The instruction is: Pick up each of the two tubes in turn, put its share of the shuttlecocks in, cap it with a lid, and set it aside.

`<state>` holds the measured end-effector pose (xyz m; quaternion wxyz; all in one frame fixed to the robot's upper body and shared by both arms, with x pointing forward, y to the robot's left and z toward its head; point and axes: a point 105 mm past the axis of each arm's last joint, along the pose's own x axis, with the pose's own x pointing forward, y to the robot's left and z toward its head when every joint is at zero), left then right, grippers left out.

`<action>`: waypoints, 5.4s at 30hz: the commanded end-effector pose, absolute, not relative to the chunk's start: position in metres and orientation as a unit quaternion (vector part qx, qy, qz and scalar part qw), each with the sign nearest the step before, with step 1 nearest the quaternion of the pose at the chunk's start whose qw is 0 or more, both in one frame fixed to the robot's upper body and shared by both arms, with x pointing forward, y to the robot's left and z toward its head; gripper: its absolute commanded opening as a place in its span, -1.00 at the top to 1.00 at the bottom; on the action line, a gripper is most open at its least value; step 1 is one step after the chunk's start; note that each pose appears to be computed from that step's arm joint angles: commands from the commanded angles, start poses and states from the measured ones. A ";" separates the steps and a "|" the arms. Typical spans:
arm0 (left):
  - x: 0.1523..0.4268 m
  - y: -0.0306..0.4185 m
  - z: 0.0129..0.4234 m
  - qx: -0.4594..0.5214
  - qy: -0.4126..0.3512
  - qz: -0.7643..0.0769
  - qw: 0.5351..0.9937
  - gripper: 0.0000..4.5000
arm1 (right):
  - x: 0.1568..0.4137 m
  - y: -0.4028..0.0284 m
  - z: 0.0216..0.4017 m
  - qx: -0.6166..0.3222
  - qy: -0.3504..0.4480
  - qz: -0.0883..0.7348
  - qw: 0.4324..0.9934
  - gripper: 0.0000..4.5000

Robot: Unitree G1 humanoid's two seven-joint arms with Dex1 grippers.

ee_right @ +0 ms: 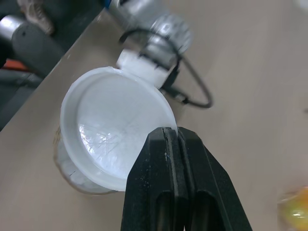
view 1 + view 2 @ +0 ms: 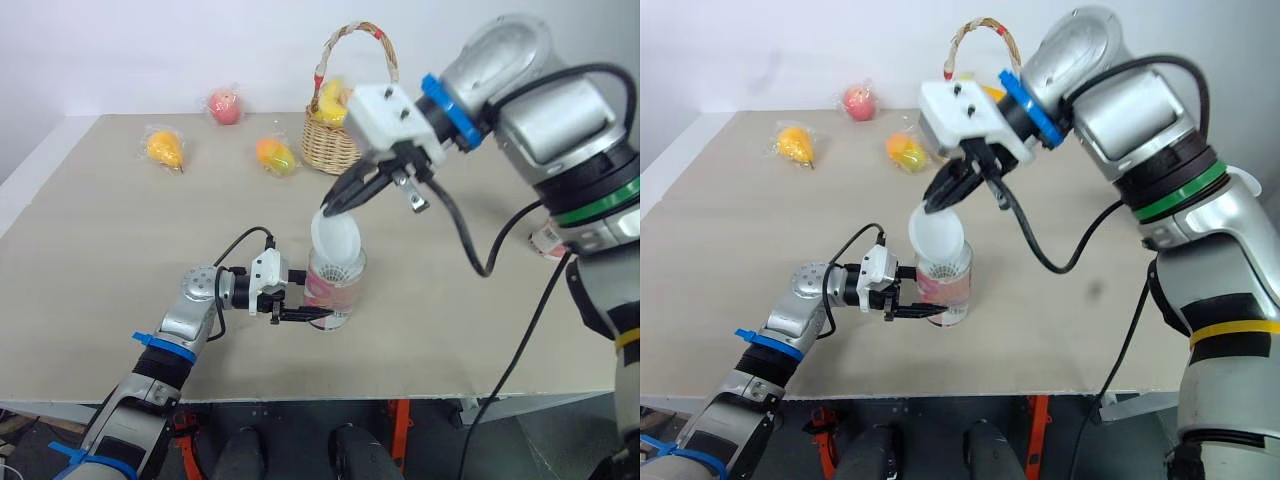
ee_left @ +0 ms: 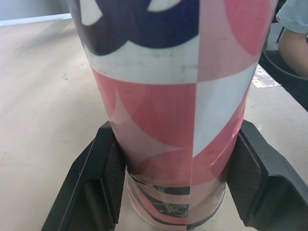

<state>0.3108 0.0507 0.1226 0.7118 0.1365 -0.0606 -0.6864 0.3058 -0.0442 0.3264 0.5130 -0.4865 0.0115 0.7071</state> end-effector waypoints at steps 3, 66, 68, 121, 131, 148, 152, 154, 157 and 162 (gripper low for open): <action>0.315 0.061 0.113 0.152 -0.032 -0.675 0.721 -0.13 | 0.297 -0.047 0.321 -0.501 0.022 0.721 0.478 0.97; 0.320 0.069 0.111 0.159 -0.023 -0.670 0.725 -0.13 | 0.298 -0.068 0.312 -0.368 0.026 0.733 0.571 0.85; 0.321 0.069 0.111 0.159 -0.023 -0.670 0.724 -0.13 | 0.296 -0.066 0.310 -0.361 0.022 0.737 0.570 0.97; 0.321 0.074 0.109 0.160 -0.023 -0.660 0.733 -0.13 | 0.305 -0.049 0.205 -0.479 0.102 0.728 0.479 0.97; 0.318 0.073 0.110 0.155 -0.027 -0.664 0.731 -0.13 | 0.292 -0.095 0.290 -0.288 0.009 0.721 0.629 0.21; 0.321 0.066 0.147 0.128 -0.069 -0.682 0.717 -0.98 | 0.282 -0.138 0.203 -0.194 0.060 0.578 0.790 -0.52; 0.322 0.074 0.161 0.120 -0.079 -0.670 0.728 -0.98 | 0.275 -0.134 0.186 -0.173 0.076 0.581 0.792 -0.52; 0.314 0.082 0.162 0.130 -0.074 -0.677 0.721 -1.00 | 0.271 -0.132 0.176 -0.177 0.094 0.584 0.787 -0.74; 0.297 0.100 0.153 0.124 -0.020 -0.701 0.702 -1.00 | 0.269 -0.132 0.169 -0.171 0.108 0.589 0.782 -0.99; 0.290 0.130 0.152 0.135 0.007 -0.676 0.724 -1.00 | 0.272 -0.126 0.167 -0.156 0.107 0.594 0.782 -0.99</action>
